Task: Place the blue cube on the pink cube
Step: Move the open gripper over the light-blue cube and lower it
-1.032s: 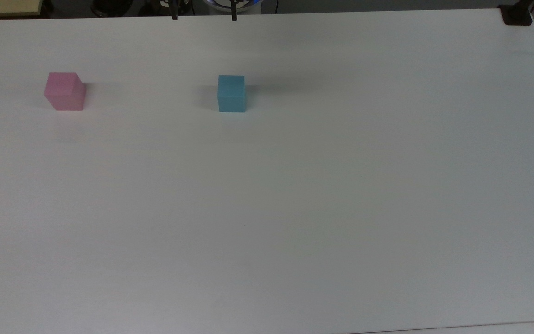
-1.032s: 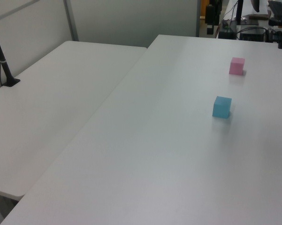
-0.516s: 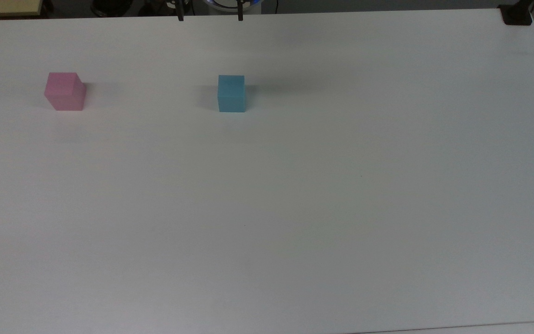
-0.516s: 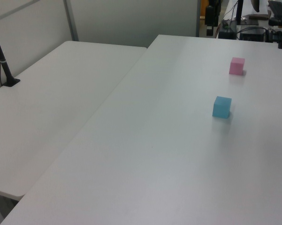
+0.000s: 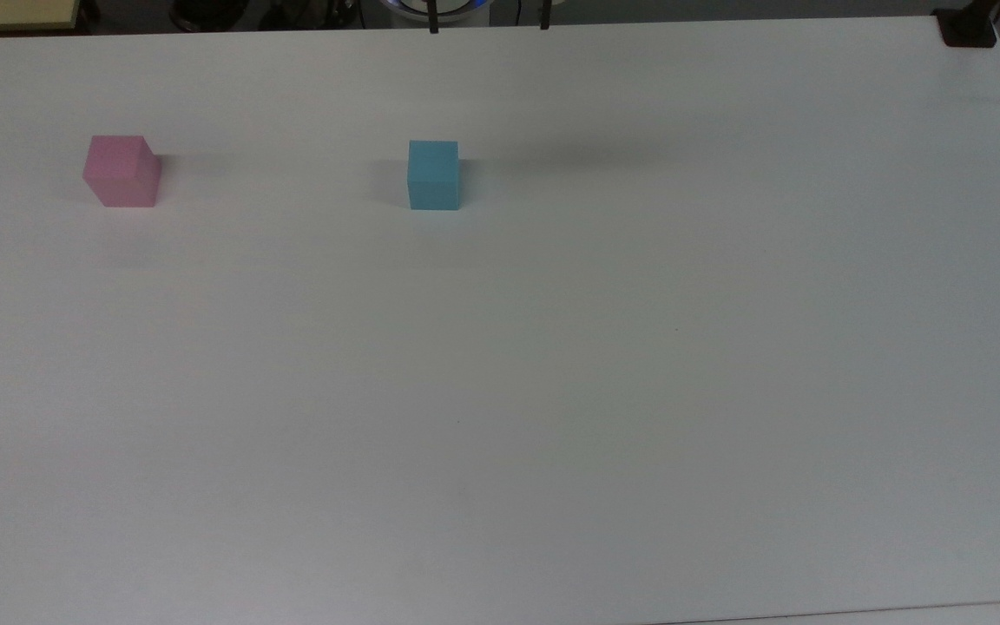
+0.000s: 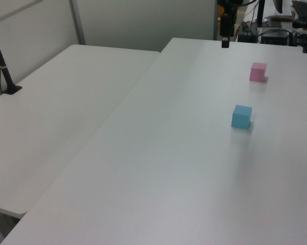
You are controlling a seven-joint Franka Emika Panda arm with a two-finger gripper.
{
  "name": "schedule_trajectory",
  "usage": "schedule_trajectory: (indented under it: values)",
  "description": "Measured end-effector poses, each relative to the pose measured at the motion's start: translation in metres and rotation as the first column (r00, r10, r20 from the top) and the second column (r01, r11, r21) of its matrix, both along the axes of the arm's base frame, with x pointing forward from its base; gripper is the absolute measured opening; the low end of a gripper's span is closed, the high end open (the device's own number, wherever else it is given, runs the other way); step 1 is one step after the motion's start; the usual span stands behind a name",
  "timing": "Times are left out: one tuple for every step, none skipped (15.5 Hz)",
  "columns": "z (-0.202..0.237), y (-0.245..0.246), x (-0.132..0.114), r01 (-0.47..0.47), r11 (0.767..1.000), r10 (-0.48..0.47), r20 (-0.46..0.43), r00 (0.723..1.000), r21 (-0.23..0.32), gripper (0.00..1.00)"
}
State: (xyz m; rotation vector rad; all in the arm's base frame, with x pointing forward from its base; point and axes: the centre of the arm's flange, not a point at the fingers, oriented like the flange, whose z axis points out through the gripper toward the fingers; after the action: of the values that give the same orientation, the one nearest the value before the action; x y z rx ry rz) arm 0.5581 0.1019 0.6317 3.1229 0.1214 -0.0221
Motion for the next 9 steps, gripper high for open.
schedule_trajectory:
  values:
    - [0.0, 0.002, -0.003, 0.01, 1.0, -0.01, 0.0, 1.0, -0.001, 1.0]
    - [0.0, 0.001, -0.007, 0.019, 1.0, -0.019, -0.003, 1.0, -0.002, 1.0]
    - [-0.001, 0.0, -0.013, 0.023, 1.0, -0.023, -0.009, 1.0, -0.005, 1.0]
    - [-0.003, -0.002, -0.021, 0.026, 1.0, -0.026, -0.017, 1.0, -0.008, 1.0]
    - [-0.004, -0.004, -0.031, 0.027, 1.0, -0.027, -0.02, 0.999, -0.01, 1.0]
    - [-0.007, -0.005, -0.04, 0.029, 1.0, -0.029, -0.021, 0.999, -0.012, 1.0]
    - [-0.009, -0.007, -0.048, 0.032, 0.999, -0.032, -0.021, 0.999, -0.013, 1.0]
    - [-0.013, -0.009, -0.055, 0.035, 0.999, -0.036, -0.025, 0.999, -0.015, 1.0]
    - [-0.017, -0.012, -0.06, 0.04, 0.999, -0.041, -0.029, 0.999, -0.017, 1.0]
